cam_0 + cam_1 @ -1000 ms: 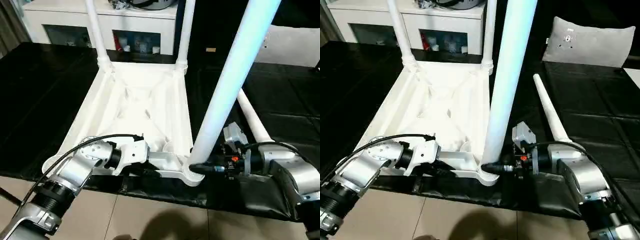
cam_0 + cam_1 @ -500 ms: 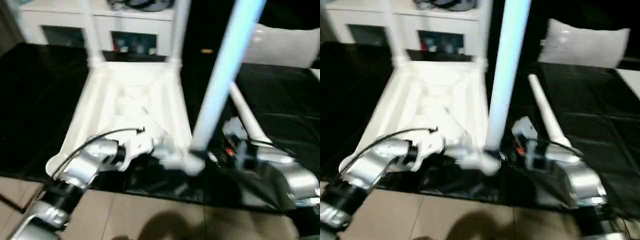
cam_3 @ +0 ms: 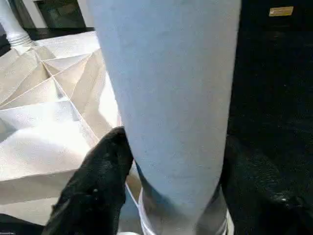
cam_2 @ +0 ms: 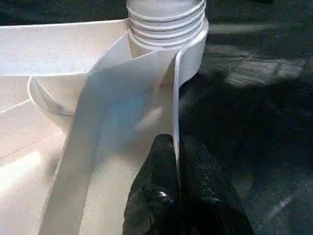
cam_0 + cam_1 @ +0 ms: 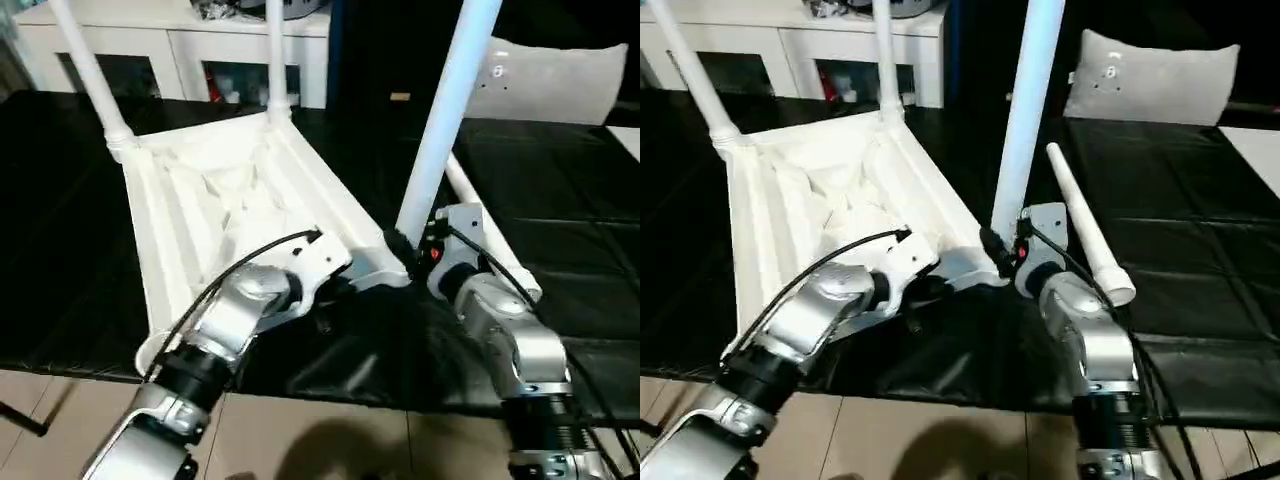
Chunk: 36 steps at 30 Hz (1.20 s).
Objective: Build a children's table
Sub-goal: Rotate leg to tighten
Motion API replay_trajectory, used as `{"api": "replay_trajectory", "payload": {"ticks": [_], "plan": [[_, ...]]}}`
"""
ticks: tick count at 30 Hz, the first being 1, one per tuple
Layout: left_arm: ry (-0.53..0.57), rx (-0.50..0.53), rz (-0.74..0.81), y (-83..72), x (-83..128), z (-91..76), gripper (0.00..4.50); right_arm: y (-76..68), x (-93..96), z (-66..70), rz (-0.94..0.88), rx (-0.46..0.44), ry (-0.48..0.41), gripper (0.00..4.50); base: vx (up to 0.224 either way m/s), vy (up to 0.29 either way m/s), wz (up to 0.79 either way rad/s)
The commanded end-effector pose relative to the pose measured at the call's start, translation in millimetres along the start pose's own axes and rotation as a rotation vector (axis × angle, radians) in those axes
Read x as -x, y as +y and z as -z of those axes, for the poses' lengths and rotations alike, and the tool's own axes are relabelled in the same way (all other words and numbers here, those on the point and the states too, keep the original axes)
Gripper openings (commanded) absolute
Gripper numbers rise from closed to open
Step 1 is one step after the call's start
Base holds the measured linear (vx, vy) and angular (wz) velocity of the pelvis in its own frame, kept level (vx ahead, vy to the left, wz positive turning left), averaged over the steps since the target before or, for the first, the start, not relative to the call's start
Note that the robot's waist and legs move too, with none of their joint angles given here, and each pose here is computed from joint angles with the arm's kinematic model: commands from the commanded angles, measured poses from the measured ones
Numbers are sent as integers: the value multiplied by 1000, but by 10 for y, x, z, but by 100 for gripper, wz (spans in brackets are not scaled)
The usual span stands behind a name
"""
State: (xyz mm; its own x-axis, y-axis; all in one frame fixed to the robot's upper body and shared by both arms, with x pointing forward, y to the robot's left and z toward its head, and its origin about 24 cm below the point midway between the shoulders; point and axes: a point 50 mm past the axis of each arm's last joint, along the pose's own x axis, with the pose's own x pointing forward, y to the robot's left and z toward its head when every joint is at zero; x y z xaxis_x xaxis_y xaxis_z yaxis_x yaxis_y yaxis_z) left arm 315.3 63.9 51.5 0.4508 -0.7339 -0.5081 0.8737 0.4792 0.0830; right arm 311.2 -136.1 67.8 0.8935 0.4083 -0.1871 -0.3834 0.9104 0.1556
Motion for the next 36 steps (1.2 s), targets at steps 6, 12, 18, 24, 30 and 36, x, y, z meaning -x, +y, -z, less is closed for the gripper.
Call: {"api": "replay_trajectory", "payload": {"ticks": [6, 12, 18, 24, 30, 36], "plan": [[-81, -84, -30, 121, 129, -176, 0, 88, 103, -25, -314, 106, 11, 347, 0, 0, 0], [-63, -120, 35, 141, 224, -57, 0, -121, 216, -110, -404, 196, 29, 389, 0, 0, 0], [-34, -197, 237, 61, 387, 125, 0, -242, 364, -164, -636, 291, 106, 418, 0, 0, 0], [-2, -262, 344, 28, 481, 216, 0, -275, 465, -132, -789, 301, 188, 404, 0, 0, 0], [23, -311, 446, 6, 578, 242, 0, -332, 468, -98, -855, 307, 234, 353, 0, 0, 0], [21, -339, 494, 6, 600, 221, 0, -273, 420, -114, -935, 294, 228, 294, 0, 0, 0]]}}
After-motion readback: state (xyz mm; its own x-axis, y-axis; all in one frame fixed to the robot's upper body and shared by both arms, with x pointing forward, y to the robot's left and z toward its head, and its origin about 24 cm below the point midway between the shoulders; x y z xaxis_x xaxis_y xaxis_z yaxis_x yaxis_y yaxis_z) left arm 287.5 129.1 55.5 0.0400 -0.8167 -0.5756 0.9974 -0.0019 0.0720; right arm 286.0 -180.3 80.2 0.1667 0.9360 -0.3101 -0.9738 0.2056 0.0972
